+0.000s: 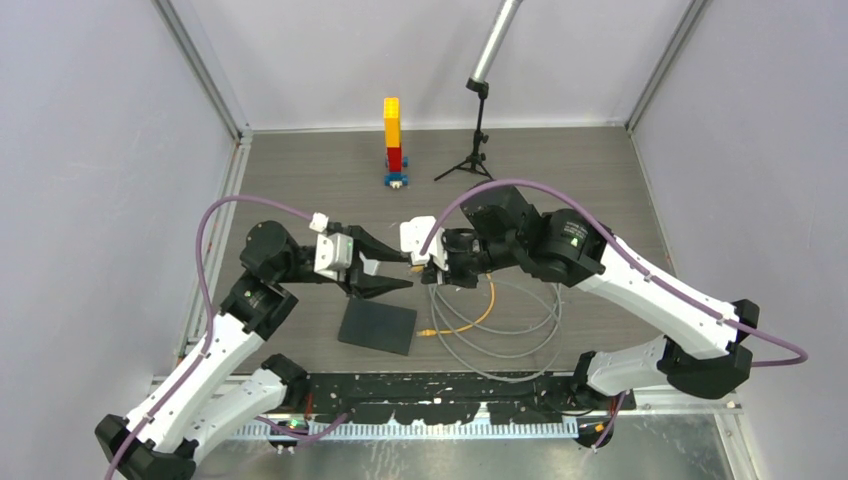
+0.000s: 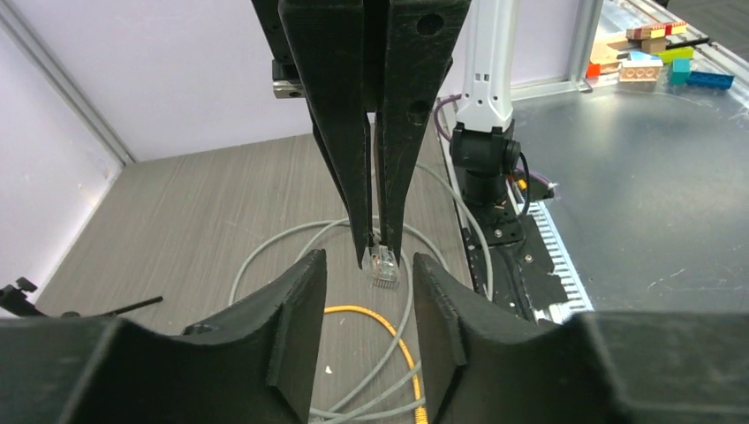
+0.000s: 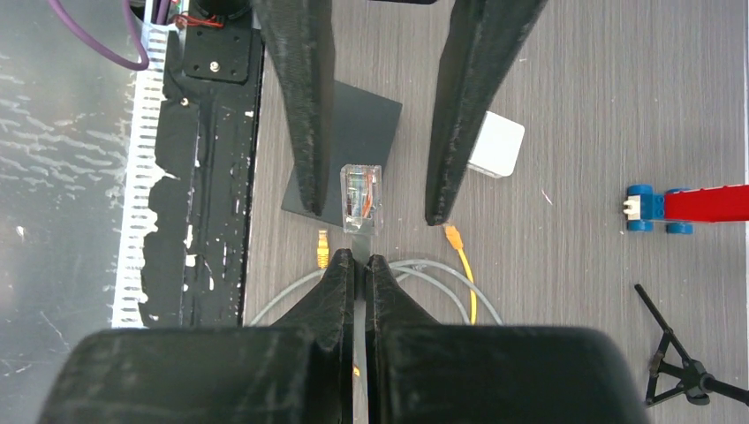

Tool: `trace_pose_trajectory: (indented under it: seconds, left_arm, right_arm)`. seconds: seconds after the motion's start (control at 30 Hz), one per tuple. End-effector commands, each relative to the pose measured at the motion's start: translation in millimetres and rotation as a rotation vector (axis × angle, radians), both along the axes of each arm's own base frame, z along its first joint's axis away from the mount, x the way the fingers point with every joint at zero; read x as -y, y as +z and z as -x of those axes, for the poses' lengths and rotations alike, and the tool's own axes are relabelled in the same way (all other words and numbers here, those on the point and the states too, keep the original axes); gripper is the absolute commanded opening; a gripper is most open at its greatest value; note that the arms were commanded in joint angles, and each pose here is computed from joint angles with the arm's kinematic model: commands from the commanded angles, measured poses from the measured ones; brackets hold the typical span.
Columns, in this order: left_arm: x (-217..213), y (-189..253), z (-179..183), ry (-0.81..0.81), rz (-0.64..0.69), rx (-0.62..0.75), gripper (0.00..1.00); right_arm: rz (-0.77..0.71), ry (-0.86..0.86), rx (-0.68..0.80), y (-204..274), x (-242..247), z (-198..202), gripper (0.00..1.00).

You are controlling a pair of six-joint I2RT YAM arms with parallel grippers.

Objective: Insert the plug into the switch port
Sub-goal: Pick up the connector from the center of the board.

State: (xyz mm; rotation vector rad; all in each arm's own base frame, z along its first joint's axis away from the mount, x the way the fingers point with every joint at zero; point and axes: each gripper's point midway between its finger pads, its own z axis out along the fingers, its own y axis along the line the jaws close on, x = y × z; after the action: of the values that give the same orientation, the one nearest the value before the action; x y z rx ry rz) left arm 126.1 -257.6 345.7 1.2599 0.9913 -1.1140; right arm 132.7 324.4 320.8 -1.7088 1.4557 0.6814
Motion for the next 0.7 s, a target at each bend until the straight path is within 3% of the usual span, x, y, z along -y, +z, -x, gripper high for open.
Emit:
trace_pose_trajectory:
  seconds: [0.0,0.3,0.4,0.43,0.47,0.5,0.6,0.63,0.67]
  left_arm:
    - [-1,18,8,-0.031,0.037,0.064,0.39]
    - [-2,19,13,-0.047,0.032,0.075,0.0]
    - [-2,19,13,-0.046,0.028,0.068,0.0]
    - [-3,20,13,-0.042,0.027,0.064,0.0]
    - [-3,19,14,-0.038,0.027,0.058,0.0]
    - [-4,19,14,-0.031,0.029,0.053,0.0]
    - [-7,21,15,-0.01,0.049,0.054,0.0]
    - [-7,22,15,-0.002,0.059,0.061,0.0]
    - [-8,23,15,0.003,0.069,0.06,0.0]
  right_arm:
    - [-0.059,0.005,0.039,23,-2,0,0.01]
    - [-0.056,-0.005,0.038,22,-1,0,0.01]
    - [-0.064,-0.016,0.044,24,0,-1,0.0]
    - [-0.069,-0.025,0.049,24,1,-2,0.05]
    - [-0.082,-0.033,0.058,26,2,-3,0.2]
    - [-0.1,-0.043,0.066,27,4,-3,0.27]
    - [-0.209,-0.059,0.098,35,3,-3,0.36]
    - [-0.24,-0.058,0.104,36,2,-2,0.58]
    - [-0.259,-0.058,0.106,34,3,-1,0.63]
